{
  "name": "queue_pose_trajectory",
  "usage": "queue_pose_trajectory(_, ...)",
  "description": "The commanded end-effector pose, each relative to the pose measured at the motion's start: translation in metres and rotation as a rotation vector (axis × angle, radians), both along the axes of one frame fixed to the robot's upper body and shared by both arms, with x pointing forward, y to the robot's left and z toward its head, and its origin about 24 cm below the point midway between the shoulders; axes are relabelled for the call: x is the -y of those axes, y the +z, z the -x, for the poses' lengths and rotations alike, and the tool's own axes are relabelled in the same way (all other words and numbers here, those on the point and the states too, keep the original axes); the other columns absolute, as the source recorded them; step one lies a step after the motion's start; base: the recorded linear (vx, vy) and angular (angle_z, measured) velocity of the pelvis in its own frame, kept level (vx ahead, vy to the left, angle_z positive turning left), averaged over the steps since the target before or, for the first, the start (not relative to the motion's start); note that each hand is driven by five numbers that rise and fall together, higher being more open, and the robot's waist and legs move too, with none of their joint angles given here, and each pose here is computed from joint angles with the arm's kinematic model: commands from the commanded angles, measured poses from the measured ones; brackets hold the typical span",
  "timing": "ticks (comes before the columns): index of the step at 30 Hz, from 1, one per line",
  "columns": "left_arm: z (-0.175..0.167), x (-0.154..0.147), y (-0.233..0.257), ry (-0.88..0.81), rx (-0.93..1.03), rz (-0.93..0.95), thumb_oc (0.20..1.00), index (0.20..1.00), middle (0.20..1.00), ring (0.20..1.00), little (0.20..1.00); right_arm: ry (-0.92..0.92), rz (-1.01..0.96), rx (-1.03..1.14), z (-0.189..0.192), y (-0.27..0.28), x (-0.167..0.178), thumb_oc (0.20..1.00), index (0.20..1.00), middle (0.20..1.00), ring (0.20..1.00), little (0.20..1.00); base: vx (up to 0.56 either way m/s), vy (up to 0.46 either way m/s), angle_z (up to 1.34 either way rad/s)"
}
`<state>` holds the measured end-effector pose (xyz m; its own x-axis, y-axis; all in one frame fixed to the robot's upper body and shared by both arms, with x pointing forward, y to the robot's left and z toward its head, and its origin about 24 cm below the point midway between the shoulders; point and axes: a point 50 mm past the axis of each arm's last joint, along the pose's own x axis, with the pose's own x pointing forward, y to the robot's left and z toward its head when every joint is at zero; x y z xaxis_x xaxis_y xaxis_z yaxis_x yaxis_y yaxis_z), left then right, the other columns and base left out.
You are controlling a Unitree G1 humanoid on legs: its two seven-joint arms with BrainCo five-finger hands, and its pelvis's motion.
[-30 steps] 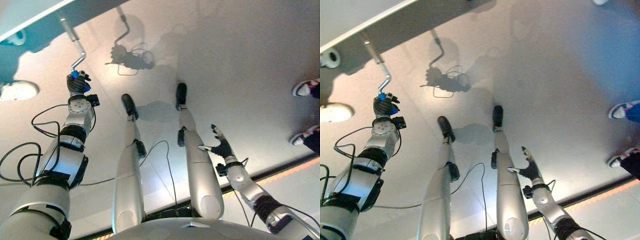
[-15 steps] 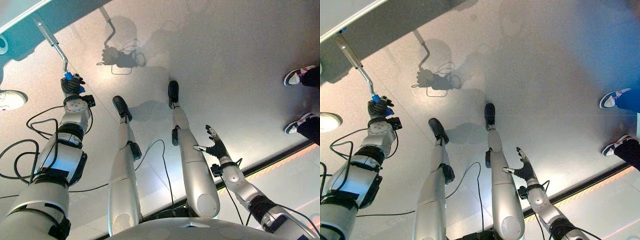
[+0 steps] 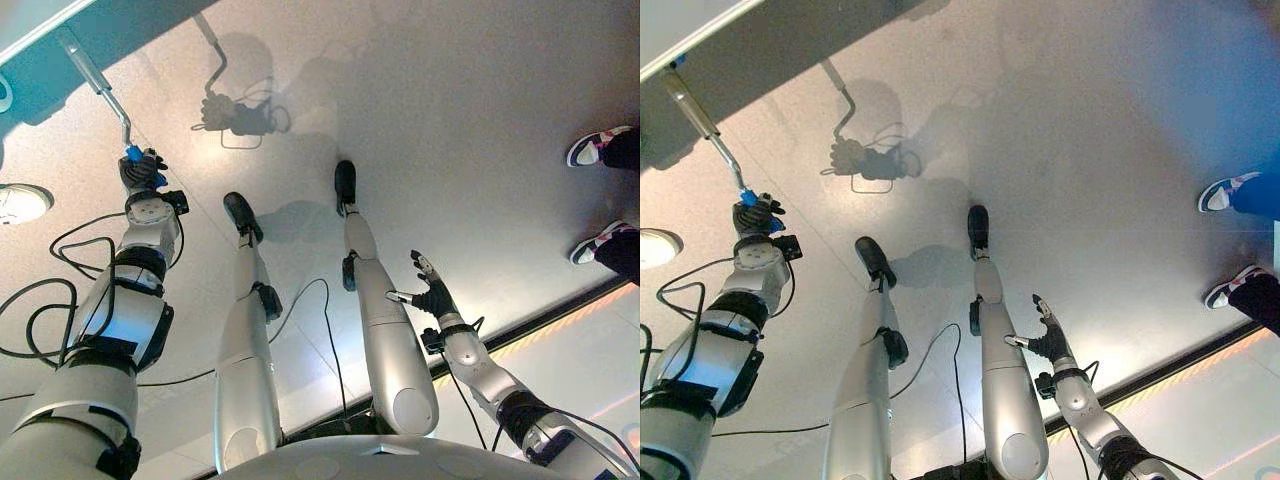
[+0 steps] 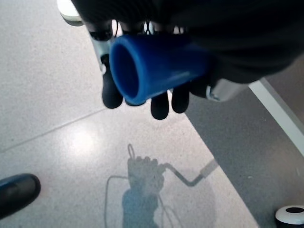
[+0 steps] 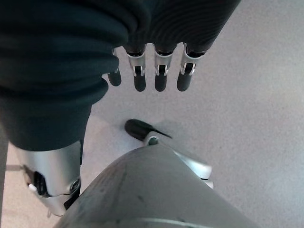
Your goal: Raise the hospital bed
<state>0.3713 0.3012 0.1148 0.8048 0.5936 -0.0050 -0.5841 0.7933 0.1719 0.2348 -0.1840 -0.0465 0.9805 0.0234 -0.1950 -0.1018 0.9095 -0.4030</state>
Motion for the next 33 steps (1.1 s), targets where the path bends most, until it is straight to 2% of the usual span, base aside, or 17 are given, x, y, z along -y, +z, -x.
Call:
queue_pose_trajectory(1, -0.0334, 0.0562, 0.0628, -0.208, 0.192, -0.132, 0.2, 0.2, 0.2, 0.2, 0.2, 0.018, 0.019, -0.043, 0.0161, -0.0086, 0.008, 1.0, 1.0, 1.0, 1.0, 1.0, 0.01, -0.012, -0.07)
queue_pose_trajectory(18, -0.0333, 0.0599, 0.0578, -0.223, 0.196, -0.094, 0.2, 0.2, 0.2, 0.2, 0.2, 0.02, 0.03, -0.039, 0.0159, -0.0083, 0.0088, 1.0, 1.0, 1.0, 1.0, 1.0, 0.0, -0.002, -0.03)
queue_pose_trajectory(19, -0.0333, 0.0606, 0.0575, -0.223, 0.198, -0.091, 0.263, 0.263, 0.263, 0.263, 0.263, 0.019, 0.031, -0.039, 0.0163, -0.0083, 0.0094, 1.0, 1.0, 1.0, 1.0, 1.0, 0.0, 0.0, 0.0)
queue_pose_trajectory(23, -0.0336, 0.0622, 0.0567, -0.23, 0.197, -0.085, 0.269, 0.269, 0.269, 0.269, 0.269, 0.015, 0.03, -0.042, 0.0172, -0.009, 0.0101, 1.0, 1.0, 1.0, 1.0, 1.0, 0.0, 0.0, 0.0)
queue_pose_trajectory(26, -0.0337, 0.0631, 0.0557, -0.232, 0.193, -0.085, 0.341, 0.341, 0.341, 0.341, 0.341, 0.013, 0.032, -0.045, 0.0175, -0.0096, 0.0106, 1.0, 1.0, 1.0, 1.0, 1.0, 0.0, 0.0, 0.0)
queue_pose_trajectory(27, -0.0335, 0.0629, 0.0548, -0.232, 0.19, -0.085, 0.391, 0.391, 0.391, 0.391, 0.391, 0.012, 0.033, -0.045, 0.0178, -0.0096, 0.011, 1.0, 1.0, 1.0, 1.0, 1.0, 0.0, 0.0, 0.0)
queue_pose_trajectory(30, -0.0336, 0.0634, 0.0542, -0.233, 0.189, -0.083, 0.363, 0.363, 0.363, 0.363, 0.363, 0.011, 0.037, -0.049, 0.0181, -0.0101, 0.0122, 1.0, 1.0, 1.0, 1.0, 1.0, 0.0, 0.0, 0.0)
queue_pose_trajectory(33, -0.0337, 0.064, 0.0542, -0.233, 0.191, -0.078, 0.385, 0.385, 0.385, 0.385, 0.385, 0.012, 0.039, -0.049, 0.0179, -0.01, 0.0124, 1.0, 1.0, 1.0, 1.0, 1.0, 0.0, 0.0, 0.0)
